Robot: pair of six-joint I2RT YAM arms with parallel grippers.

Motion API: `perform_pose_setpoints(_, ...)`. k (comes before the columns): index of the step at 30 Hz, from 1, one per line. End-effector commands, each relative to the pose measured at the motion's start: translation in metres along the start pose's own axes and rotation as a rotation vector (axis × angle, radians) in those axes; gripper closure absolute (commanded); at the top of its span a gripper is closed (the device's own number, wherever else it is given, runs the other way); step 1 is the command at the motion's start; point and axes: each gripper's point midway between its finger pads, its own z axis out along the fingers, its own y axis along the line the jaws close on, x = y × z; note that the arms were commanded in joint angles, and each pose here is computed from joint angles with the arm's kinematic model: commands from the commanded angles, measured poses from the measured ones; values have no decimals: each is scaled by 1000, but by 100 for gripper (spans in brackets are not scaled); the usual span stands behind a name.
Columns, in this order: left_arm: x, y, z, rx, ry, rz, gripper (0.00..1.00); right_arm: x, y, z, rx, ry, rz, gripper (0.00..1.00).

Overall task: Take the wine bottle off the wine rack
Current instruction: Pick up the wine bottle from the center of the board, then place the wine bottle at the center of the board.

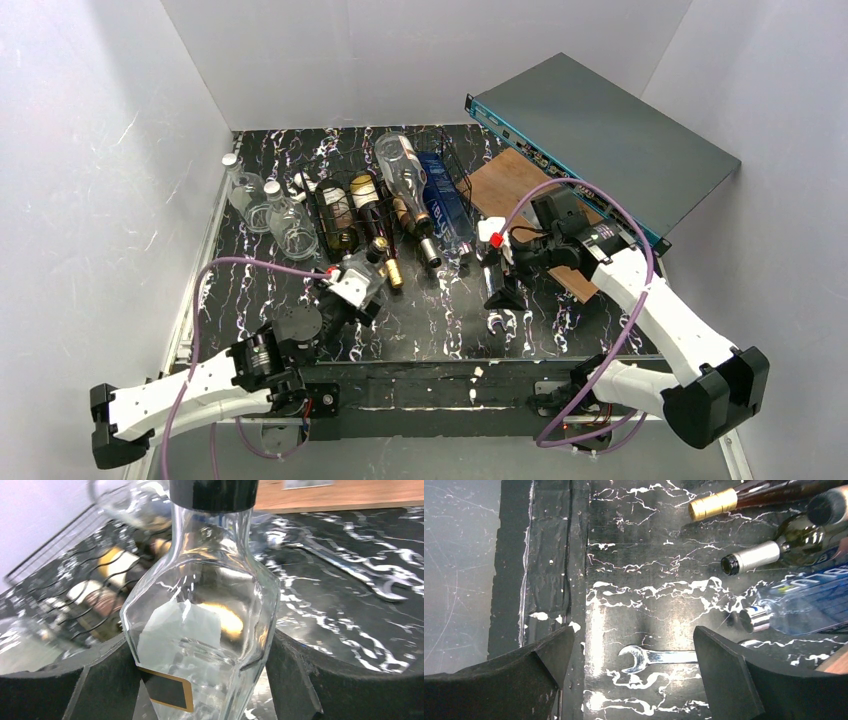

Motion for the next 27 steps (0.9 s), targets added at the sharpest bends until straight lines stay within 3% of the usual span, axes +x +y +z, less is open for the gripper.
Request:
perform_pose_setpoints(1,-46,78,-27,-343,-82,-123,100,-6,-9,0,35,-60,-17,2)
perform_pose_setpoints(7,-43,113,-46,-497,-62,-111,100,2,-14,3,27,-98,25,2)
perform_pose_setpoints(15,-21,153,-31,-660,40,-146,100,8,-19,3,30,-113,45,1)
perform_pose_setpoints(23,8,203,-53,-926,4,-307,100,11,-15,6,15,-124,43,2)
perform_pose_setpoints(27,20,230,-61,-1029,-105,-373,100,13,-13,8,1,-131,49,2)
